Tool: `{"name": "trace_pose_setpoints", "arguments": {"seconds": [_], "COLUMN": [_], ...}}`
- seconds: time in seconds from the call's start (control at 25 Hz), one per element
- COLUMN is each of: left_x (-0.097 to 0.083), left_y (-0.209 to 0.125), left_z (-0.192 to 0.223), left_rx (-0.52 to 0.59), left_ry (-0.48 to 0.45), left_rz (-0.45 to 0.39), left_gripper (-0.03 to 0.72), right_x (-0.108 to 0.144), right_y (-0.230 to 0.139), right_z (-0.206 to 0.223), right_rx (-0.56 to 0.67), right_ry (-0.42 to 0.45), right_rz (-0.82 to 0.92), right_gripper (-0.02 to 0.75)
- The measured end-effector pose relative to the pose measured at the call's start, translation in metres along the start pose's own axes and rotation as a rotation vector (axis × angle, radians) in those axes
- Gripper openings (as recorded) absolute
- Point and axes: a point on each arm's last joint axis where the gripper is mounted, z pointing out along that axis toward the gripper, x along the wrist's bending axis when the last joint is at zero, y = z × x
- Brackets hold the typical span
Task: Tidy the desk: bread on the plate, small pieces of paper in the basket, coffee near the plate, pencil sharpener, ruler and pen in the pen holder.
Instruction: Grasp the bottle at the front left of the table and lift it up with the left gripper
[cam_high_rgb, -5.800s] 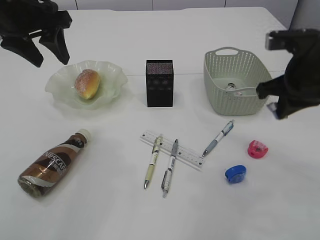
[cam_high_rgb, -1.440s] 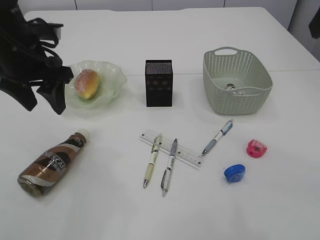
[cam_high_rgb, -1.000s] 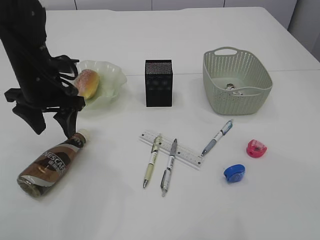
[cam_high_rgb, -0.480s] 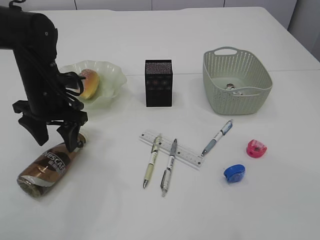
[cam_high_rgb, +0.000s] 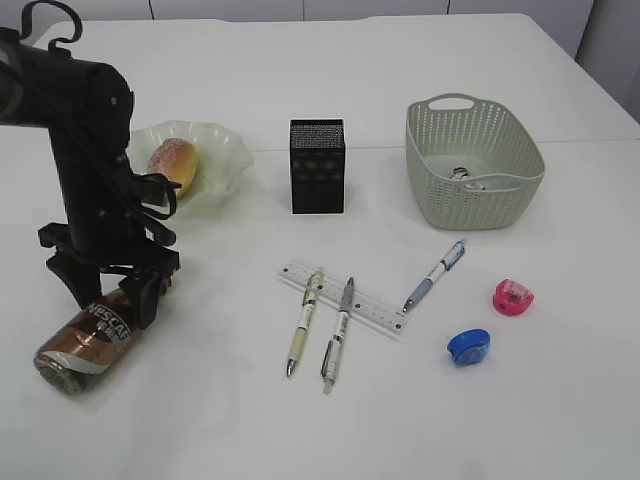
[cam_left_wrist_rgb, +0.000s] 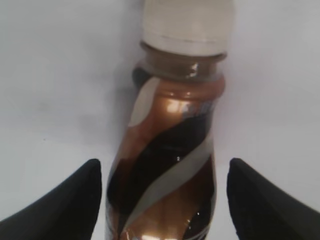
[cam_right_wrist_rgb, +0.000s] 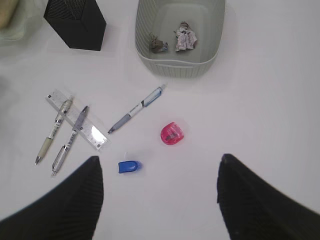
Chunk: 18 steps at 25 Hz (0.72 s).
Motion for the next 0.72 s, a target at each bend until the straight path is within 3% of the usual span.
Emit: {"name": "trace_pose_setpoints", "arguments": {"seconds": [0.72], "left_x": [-0.002], "left_y": [0.022], "left_z": [0.014], "left_rx": [-0.007], "left_ry": [-0.005], "left_rz": [0.005], "left_gripper": [0.555], "right_x": [0.000], "right_y": [0.000], "right_z": [0.000], "right_rx": [0.002], "right_ry": [0.000], "right_rz": [-0.004], "right_gripper": [0.553]}}
